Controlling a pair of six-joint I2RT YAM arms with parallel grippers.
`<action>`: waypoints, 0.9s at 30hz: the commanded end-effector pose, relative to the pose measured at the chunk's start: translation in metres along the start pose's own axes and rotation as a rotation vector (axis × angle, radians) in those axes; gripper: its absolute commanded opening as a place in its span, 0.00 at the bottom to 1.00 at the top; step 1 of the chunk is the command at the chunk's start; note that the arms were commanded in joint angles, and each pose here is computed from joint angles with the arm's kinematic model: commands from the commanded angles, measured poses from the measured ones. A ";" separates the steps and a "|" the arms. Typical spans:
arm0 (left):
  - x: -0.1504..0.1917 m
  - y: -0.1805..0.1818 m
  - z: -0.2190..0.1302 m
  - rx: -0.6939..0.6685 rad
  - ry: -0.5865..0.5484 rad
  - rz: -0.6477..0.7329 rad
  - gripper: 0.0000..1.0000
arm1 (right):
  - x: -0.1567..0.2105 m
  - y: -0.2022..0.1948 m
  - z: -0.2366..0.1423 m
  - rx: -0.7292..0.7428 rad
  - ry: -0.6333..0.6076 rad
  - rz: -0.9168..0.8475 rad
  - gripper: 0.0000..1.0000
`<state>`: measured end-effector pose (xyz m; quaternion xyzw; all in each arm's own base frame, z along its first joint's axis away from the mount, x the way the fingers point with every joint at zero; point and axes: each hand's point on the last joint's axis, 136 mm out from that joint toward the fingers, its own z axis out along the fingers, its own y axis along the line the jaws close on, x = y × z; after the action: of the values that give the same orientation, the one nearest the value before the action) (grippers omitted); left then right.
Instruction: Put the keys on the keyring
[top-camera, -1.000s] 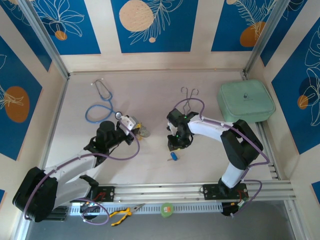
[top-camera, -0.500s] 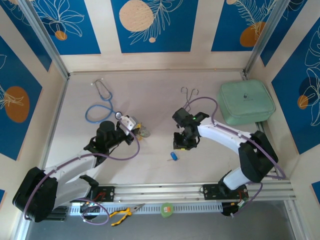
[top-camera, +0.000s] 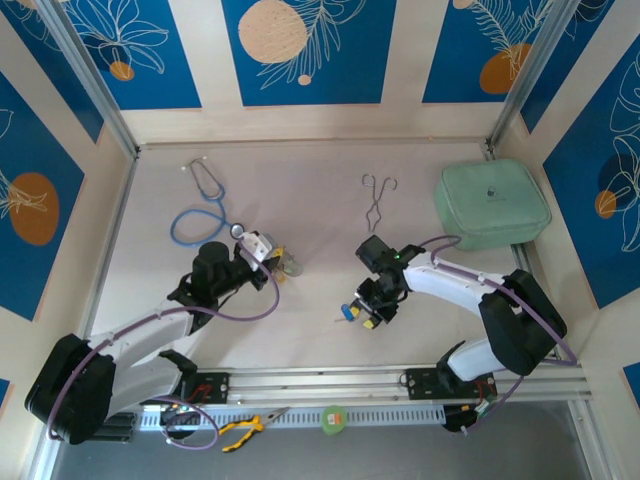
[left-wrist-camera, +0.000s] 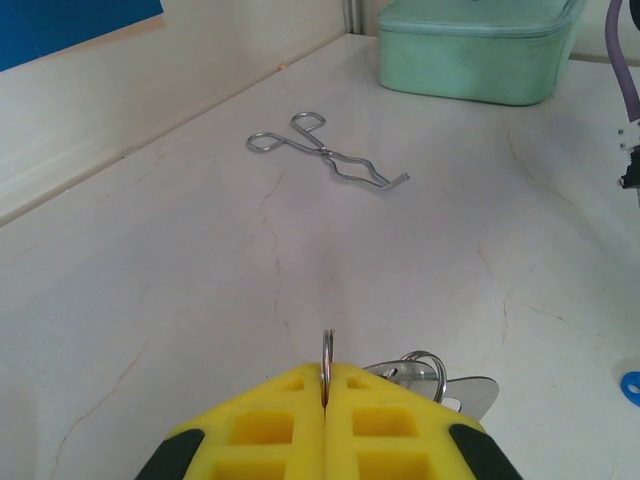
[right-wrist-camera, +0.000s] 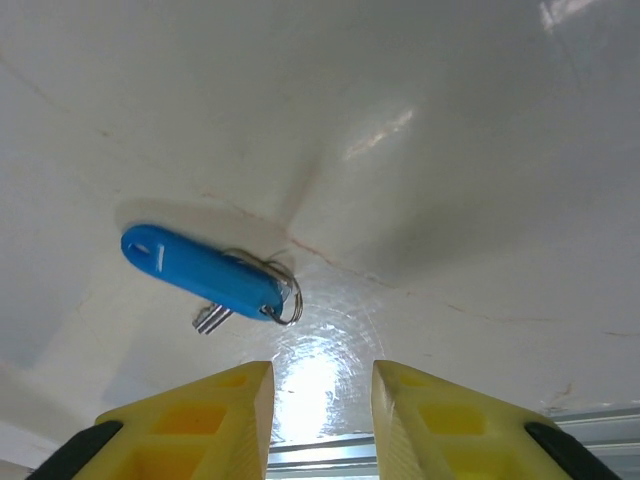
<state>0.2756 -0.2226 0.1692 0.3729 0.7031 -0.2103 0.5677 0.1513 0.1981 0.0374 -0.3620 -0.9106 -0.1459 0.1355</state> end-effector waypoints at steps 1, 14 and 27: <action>-0.019 -0.004 0.000 0.022 -0.073 0.029 0.00 | 0.003 0.005 0.004 -0.044 0.041 0.082 0.32; -0.019 -0.004 -0.001 0.022 -0.067 0.035 0.00 | -0.005 0.006 0.016 -0.059 0.045 0.105 0.31; -0.020 -0.003 -0.004 0.014 -0.064 0.051 0.00 | -0.010 0.008 0.022 -0.066 0.046 0.099 0.26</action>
<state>0.2751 -0.2229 0.1697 0.3741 0.7022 -0.2110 0.5679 0.1675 0.2084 0.0201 -0.3975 -0.8887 -0.1849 0.1343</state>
